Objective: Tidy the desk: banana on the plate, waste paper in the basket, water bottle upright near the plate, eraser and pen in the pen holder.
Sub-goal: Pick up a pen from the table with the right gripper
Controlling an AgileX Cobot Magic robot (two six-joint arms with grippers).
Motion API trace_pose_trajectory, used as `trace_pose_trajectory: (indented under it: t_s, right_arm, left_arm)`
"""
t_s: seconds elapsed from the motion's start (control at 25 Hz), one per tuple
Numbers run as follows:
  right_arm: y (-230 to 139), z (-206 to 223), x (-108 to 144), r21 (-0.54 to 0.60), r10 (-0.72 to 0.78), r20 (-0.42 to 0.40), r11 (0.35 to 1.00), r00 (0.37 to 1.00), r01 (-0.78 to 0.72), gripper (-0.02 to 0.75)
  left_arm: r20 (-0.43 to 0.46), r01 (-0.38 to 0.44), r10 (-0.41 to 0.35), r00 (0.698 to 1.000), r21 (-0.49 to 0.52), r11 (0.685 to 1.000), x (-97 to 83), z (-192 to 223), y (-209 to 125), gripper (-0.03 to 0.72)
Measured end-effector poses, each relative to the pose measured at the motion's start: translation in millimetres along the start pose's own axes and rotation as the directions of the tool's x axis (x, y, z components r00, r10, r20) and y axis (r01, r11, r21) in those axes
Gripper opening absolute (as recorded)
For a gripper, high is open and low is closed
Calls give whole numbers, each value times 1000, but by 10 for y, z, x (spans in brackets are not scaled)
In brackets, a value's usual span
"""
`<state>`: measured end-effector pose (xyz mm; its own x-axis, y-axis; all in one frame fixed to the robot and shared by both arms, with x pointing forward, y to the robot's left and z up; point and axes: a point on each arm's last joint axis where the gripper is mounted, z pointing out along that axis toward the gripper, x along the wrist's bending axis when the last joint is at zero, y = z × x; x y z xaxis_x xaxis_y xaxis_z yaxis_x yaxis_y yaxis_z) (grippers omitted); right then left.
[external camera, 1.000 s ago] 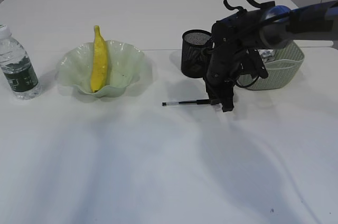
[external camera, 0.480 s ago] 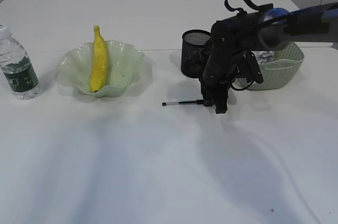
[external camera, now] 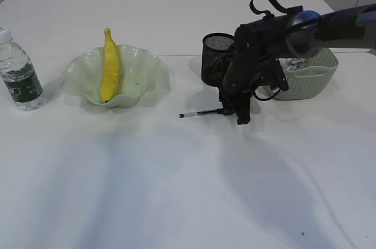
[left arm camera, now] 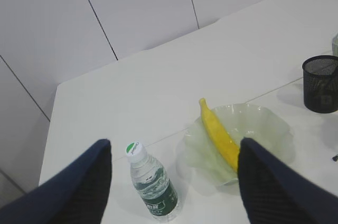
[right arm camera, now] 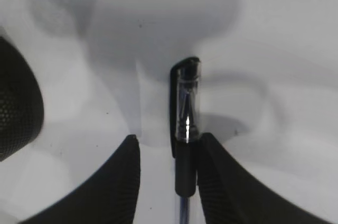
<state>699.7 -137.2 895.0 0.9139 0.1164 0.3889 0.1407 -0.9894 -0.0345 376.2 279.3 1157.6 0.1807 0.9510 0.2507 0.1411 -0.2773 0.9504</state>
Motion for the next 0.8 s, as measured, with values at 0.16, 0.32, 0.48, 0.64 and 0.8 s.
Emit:
trace_pose_trajectory:
  t_s: [0.16,0.32,0.48,0.64,0.8]
  right_arm:
    - [-1,0,1,1,-13,-1,1000,1000,13,284]
    - [-2,0,-20,3,-5,22,1000,1000,5,284]
    - [-2,-8,-48,1,3,59,1000,998,-3,284]
    - [-3,-18,-64,0,10,87,1000,996,-10,284]
    - [-4,-19,-78,1,10,102,1000,995,-11,284]
  left_arm:
    - [0,0,0,1000,0,1000,0,0,0,528]
    - [0,0,0,1000,0,1000,0,0,0,528]
    - [1,2,-2,1000,0,1000,-1,0,0,528]
    - [1,2,-2,1000,1,1000,-1,0,-1,528]
    - [1,2,-2,1000,1,1000,-1,0,-1,528]
